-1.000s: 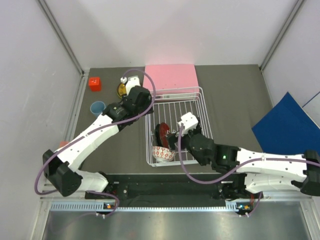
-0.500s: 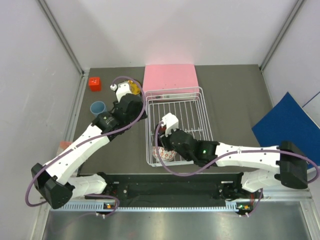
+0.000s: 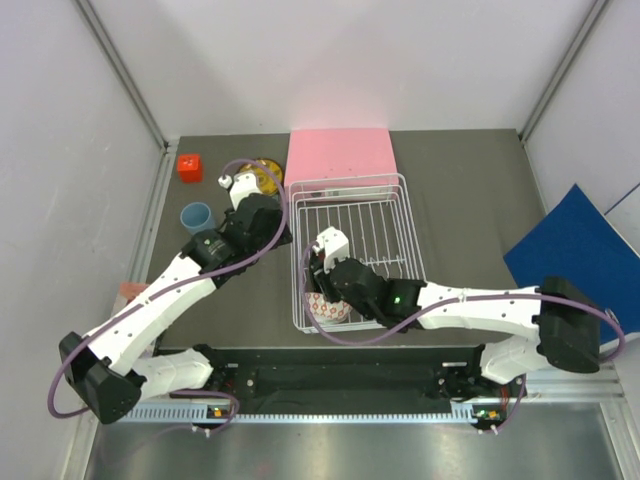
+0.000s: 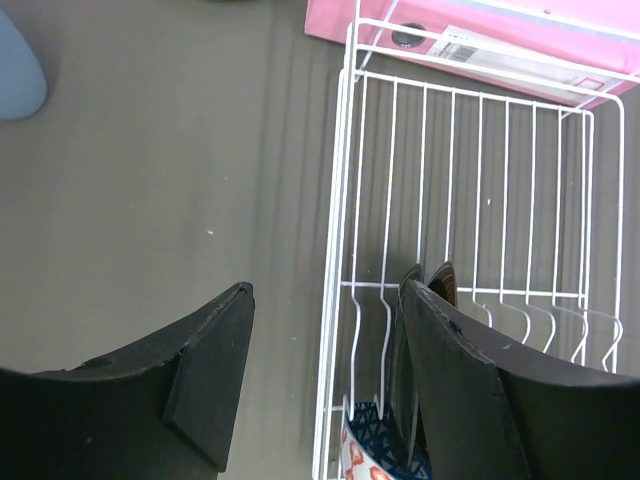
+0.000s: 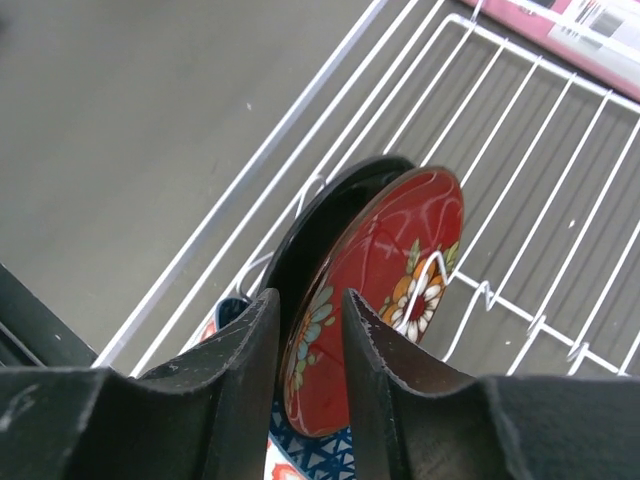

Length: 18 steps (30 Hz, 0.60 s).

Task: Unload the mixed dishes from the dish rack
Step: Pick up the plate from the dish rack.

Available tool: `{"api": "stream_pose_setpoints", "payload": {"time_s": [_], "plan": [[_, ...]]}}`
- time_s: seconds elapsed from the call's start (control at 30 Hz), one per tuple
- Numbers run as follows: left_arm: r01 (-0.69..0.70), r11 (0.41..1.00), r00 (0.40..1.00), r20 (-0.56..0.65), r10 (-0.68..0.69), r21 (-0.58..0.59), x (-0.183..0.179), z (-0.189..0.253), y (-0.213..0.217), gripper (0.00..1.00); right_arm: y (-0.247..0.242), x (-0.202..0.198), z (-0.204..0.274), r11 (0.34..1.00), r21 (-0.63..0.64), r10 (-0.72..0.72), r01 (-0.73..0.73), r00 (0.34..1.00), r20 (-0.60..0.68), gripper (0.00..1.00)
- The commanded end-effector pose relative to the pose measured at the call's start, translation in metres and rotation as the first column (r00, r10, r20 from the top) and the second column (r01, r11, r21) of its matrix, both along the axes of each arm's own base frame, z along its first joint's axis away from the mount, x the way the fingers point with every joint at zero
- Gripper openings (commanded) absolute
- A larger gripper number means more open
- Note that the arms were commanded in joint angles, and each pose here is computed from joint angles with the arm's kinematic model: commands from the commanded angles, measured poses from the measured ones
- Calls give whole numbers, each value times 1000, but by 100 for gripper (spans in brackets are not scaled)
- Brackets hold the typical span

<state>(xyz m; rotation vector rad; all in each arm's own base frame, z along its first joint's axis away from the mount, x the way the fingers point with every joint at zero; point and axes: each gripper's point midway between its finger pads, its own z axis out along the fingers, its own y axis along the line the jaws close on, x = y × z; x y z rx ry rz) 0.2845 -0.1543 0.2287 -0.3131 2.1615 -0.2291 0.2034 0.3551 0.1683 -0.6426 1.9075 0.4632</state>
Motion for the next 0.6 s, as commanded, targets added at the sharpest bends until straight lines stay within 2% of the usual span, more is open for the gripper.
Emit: {"api": "stream_pose_setpoints", "payload": {"time_s": [0.0, 0.4, 0.5, 0.57], "plan": [[9, 999, 1000, 2, -9, -31, -4, -1, -4, 67, 14, 8, 13, 998, 64, -1, 2, 1000, -12, 31], [15, 999, 1000, -22, -16, -33, -3, -13, -8, 67, 20, 10, -8, 1000, 21, 0, 1, 999, -53, 26], [16, 999, 1000, -23, -17, -34, -4, -14, -8, 66, 22, 9, -13, 1000, 11, 7, -6, 998, -63, 17], [15, 999, 1000, -22, -16, -30, -4, -15, -7, 66, 22, 9, -12, 1000, 13, 7, -6, 998, -64, 8]]}}
